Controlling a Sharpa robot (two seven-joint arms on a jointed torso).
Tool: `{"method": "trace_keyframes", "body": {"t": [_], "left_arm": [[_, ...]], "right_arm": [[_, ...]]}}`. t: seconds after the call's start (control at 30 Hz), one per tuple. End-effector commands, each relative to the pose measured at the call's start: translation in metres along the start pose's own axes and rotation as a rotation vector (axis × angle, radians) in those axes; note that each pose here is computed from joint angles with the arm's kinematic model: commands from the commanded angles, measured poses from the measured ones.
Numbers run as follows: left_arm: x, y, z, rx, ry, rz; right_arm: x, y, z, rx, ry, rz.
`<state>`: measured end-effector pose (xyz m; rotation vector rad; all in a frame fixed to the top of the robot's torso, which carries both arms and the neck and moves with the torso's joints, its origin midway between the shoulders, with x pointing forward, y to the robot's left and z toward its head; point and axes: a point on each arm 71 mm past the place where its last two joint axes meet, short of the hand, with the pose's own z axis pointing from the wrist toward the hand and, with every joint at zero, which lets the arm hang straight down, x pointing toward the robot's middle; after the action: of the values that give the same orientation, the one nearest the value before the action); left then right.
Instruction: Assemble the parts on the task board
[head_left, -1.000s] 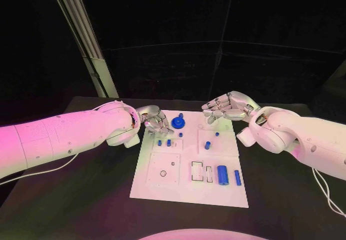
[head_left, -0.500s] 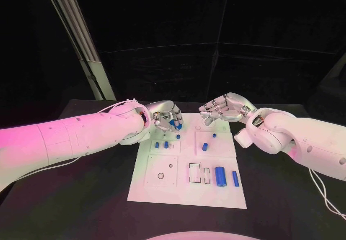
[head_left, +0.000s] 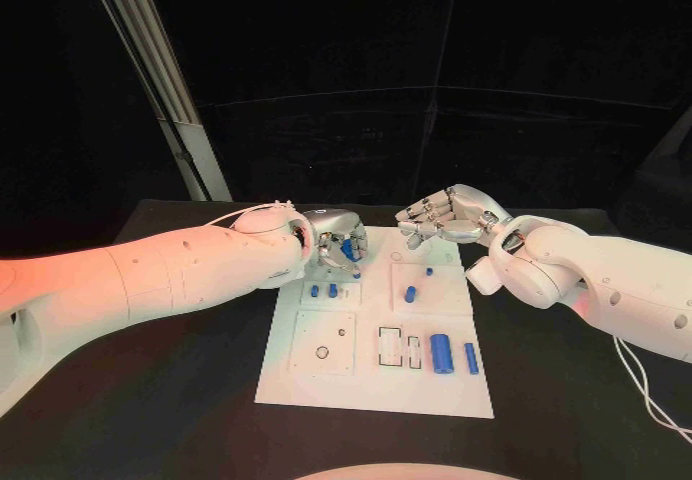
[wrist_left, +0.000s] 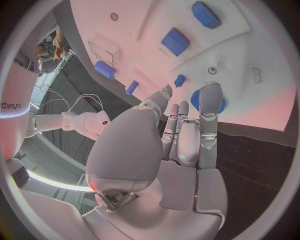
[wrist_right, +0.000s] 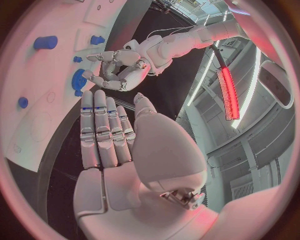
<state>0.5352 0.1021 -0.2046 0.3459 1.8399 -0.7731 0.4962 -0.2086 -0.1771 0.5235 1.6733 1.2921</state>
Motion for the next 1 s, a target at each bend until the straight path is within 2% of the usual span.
{"method": "trace_keyframes", "body": {"t": [0.03,0.3,0.73,1.0], "left_arm": [[0.0051,-0.0007,0.0028,-0.003,0.054,0.05],[0.0092,-0.0012,0.0053,-0.007,0.066,0.052],[0.0156,0.0013,0.0112,-0.022,0.101,0.05],[0.0179,0.0057,0.0135,-0.041,0.118,0.05]], "right_arm": [[-0.003,0.004,0.001,-0.036,-0.044,-0.005],[-0.003,0.004,0.002,-0.044,-0.058,-0.008],[-0.002,0.005,0.003,-0.045,-0.052,-0.005],[-0.001,0.005,0.003,-0.044,-0.046,-0.004]]}}
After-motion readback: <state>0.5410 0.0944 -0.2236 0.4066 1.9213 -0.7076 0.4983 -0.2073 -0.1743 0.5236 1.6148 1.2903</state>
